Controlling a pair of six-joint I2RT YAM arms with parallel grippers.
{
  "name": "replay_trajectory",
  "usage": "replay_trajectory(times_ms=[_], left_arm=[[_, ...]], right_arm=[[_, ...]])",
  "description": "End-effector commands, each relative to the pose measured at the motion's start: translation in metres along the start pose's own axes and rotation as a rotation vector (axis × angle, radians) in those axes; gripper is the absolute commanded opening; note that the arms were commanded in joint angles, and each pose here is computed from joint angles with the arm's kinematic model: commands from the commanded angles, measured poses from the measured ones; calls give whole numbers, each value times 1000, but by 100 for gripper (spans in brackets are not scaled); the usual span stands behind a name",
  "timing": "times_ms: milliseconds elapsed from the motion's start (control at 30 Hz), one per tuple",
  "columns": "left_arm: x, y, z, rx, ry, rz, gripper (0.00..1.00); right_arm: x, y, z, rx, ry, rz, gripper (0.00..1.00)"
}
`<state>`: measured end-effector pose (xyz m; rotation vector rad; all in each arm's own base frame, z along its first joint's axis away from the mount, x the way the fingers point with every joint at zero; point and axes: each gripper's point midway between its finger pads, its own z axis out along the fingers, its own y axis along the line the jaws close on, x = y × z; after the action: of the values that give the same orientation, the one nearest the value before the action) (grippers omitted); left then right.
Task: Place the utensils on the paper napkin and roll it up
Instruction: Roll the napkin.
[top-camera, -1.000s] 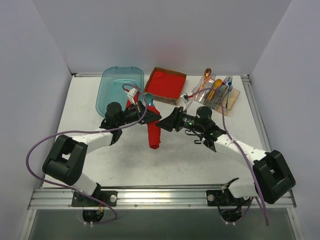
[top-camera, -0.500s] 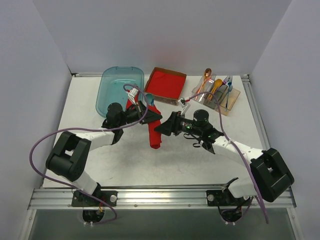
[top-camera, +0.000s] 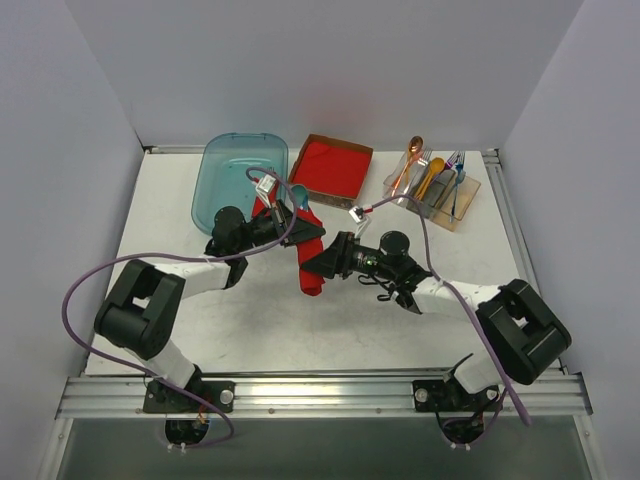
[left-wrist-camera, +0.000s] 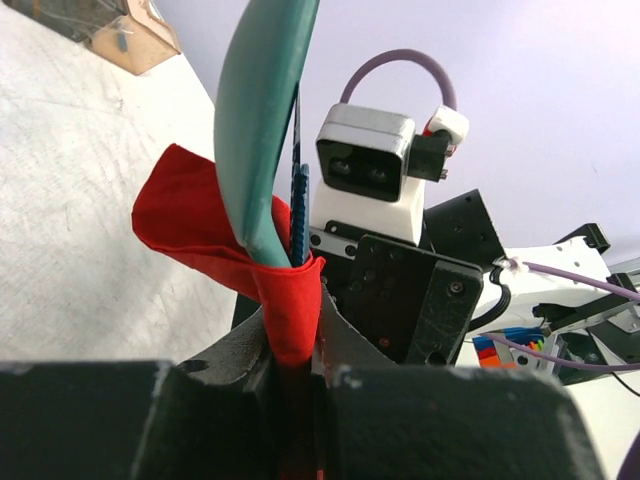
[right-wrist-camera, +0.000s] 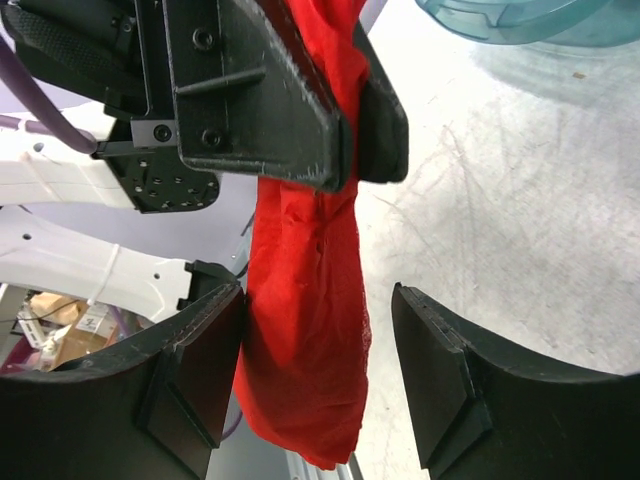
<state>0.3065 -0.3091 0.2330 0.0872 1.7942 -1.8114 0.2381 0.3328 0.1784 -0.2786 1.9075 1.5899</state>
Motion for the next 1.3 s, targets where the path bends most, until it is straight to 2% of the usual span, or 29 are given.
replay_trajectory(times_ms=[0,100,133,300,367,633,900,933,967,1167,1267], left_arm=[[-13,-24,2,94,-33,56,2],[-13,-23,2,103,-41,49,2],[-13,-23,2,107,-42,50,2],[-12,-22,2,114,-45,46,2],[-12,-22,1,111,-46,50,2],[-9,-17,0,85,-32,56,3],[-3,-8,-1,28,2,64,33],[-4,-11,-2,29,1,79,40],[-4,-11,-2,24,3,81,51],[-3,-13,-7,-13,2,98,69],[-2,-14,-8,-21,4,100,89]], right_arm=[[-8,28,0,-120,-41,-40,60],[-8,32,-1,-146,-49,-33,54],[-9,34,-1,-161,-56,-38,45],[-10,39,-2,-186,-63,-38,31],[-11,39,-1,-186,-65,-35,21],[-9,36,-2,-179,-63,-29,1],[-9,33,0,-161,-54,-51,0],[-9,34,0,-160,-54,-61,0],[-10,33,1,-149,-48,-61,0],[-14,33,3,-133,-44,-105,0],[-15,33,4,-133,-43,-115,0]])
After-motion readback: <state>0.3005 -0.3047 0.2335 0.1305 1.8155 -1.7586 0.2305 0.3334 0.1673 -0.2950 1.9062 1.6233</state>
